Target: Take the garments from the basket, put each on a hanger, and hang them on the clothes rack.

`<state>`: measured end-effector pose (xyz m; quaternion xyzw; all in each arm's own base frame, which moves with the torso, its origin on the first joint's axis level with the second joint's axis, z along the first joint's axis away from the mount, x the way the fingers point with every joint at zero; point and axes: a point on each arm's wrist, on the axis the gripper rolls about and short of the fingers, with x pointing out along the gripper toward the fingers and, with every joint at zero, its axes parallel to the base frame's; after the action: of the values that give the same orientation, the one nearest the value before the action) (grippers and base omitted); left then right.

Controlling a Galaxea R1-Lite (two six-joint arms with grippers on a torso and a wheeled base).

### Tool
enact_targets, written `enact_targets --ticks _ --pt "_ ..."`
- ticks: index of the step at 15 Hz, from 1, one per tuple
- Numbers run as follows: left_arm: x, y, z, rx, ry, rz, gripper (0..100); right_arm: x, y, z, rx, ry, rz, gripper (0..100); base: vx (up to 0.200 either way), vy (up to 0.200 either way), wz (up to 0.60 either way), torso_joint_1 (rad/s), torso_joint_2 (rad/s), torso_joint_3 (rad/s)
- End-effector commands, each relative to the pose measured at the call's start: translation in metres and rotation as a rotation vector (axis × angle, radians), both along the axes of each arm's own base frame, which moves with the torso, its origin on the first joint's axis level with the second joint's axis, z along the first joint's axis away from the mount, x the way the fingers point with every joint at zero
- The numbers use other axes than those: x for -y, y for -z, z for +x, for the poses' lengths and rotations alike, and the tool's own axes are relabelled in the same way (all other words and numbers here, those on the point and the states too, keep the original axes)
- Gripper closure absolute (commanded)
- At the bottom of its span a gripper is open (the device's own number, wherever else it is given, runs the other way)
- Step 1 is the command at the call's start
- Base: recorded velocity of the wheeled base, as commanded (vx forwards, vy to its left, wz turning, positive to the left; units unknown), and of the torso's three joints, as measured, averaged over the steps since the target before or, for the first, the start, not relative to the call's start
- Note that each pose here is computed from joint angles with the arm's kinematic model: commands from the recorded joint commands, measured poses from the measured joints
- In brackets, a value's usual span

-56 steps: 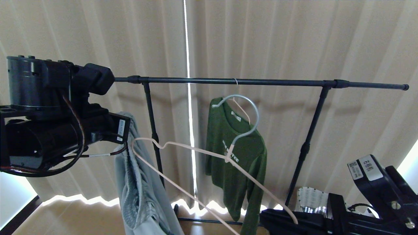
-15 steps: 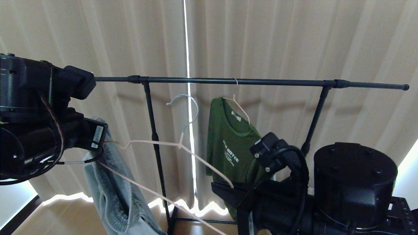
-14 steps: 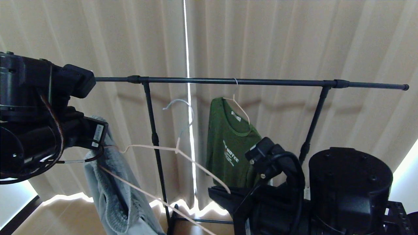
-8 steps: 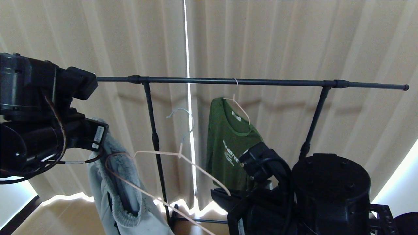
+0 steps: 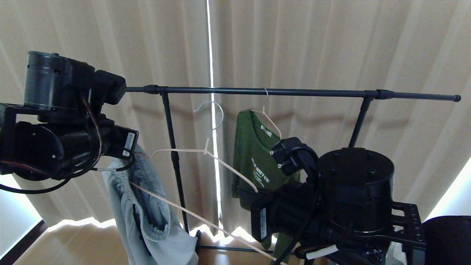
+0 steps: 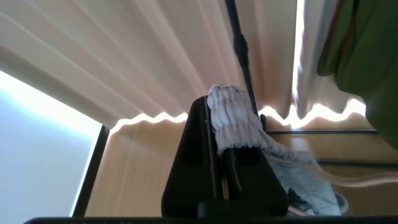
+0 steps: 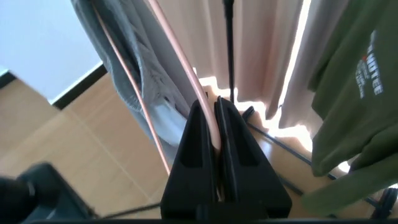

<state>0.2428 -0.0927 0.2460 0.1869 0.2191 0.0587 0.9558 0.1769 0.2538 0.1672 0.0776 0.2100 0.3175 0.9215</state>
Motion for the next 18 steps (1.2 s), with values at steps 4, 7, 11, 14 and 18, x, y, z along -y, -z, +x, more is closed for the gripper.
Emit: enact_targets --ticks 4,7,11,14,18 --pt "0.013 -0.003 0.008 0.011 0.027 -0.017 100 -0.026 0.005 0.002 -0.008 -0.043 0.004 100 0.0 0.0 0.0 0.0 0.0 0.0" --pt "0.021 -0.01 0.009 0.035 0.041 -0.046 100 -0.04 0.014 0.006 -0.024 -0.05 -0.001 100 0.0 0.0 0.0 0.0 0.0 0.0" --pt "0.027 -0.017 -0.001 0.062 0.072 -0.075 100 -0.044 0.018 0.012 -0.033 -0.038 -0.002 100 0.0 0.0 0.0 0.0 0.0 0.0" --pt "0.034 -0.026 -0.019 0.091 0.13 -0.101 100 -0.035 0.018 0.026 -0.039 0.017 0.007 100 0.0 0.0 0.0 0.0 0.0 0.0" --pt "0.059 -0.025 -0.031 0.088 0.236 -0.148 100 -0.023 0.004 0.028 -0.035 0.056 0.062 100 0.0 0.0 0.0 0.0 0.0 0.0"
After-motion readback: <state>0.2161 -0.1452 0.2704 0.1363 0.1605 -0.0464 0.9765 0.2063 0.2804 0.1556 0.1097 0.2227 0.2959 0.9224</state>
